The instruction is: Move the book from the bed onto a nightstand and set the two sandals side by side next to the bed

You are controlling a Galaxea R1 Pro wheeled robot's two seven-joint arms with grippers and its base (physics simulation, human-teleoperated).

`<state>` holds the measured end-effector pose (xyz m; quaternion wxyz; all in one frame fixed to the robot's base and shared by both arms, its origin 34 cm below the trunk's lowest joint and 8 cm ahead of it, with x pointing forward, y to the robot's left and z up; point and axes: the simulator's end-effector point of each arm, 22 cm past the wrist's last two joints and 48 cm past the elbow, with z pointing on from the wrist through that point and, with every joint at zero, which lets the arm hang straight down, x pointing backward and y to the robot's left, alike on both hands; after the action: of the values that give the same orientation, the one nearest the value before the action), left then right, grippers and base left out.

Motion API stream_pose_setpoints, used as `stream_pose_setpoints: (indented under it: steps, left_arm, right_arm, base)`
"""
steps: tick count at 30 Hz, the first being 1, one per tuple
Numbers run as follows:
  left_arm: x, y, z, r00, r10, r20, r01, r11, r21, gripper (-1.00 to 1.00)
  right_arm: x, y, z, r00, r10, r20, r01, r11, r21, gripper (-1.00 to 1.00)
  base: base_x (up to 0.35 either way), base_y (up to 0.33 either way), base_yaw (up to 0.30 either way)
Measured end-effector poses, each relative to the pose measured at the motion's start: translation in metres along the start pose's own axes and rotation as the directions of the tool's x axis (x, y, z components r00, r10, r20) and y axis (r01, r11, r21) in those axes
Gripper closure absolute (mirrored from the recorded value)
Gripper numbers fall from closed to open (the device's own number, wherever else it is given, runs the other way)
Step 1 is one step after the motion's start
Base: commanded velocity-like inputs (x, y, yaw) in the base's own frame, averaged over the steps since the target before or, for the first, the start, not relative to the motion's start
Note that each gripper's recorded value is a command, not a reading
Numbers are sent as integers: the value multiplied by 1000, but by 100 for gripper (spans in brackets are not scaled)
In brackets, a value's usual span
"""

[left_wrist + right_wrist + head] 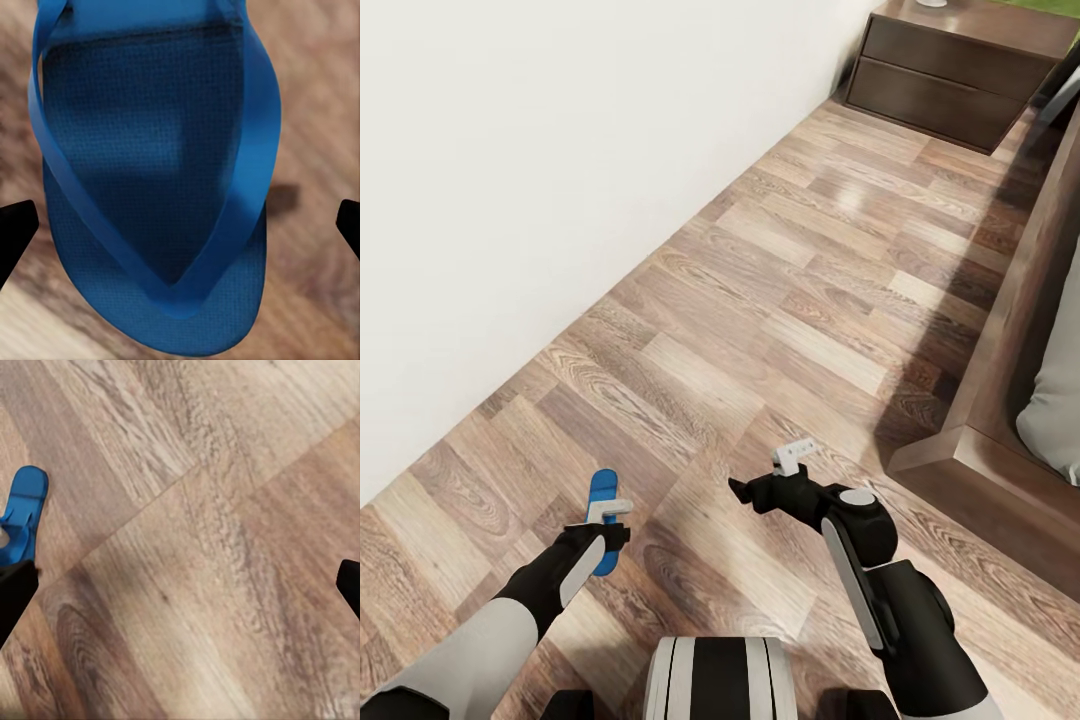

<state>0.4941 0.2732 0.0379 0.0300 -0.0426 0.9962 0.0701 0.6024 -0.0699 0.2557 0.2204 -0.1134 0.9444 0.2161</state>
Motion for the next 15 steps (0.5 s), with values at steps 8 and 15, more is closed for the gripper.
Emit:
stream_pose_setpoints:
  steps: [8,15]
  left_arm:
    - [-1,4,1,1000,-2,1,2,1000,2,-100]
    - [3,6,2,1000,-4,-3,4,1000,0,-100]
  right_arm:
    - [0,1,0,1000,-2,0,2,1000,-1,-100]
    - [0,0,0,1000,-2,-1,2,1000,0,-100]
  base:
    - [0,0,0]
    - [0,0,0]
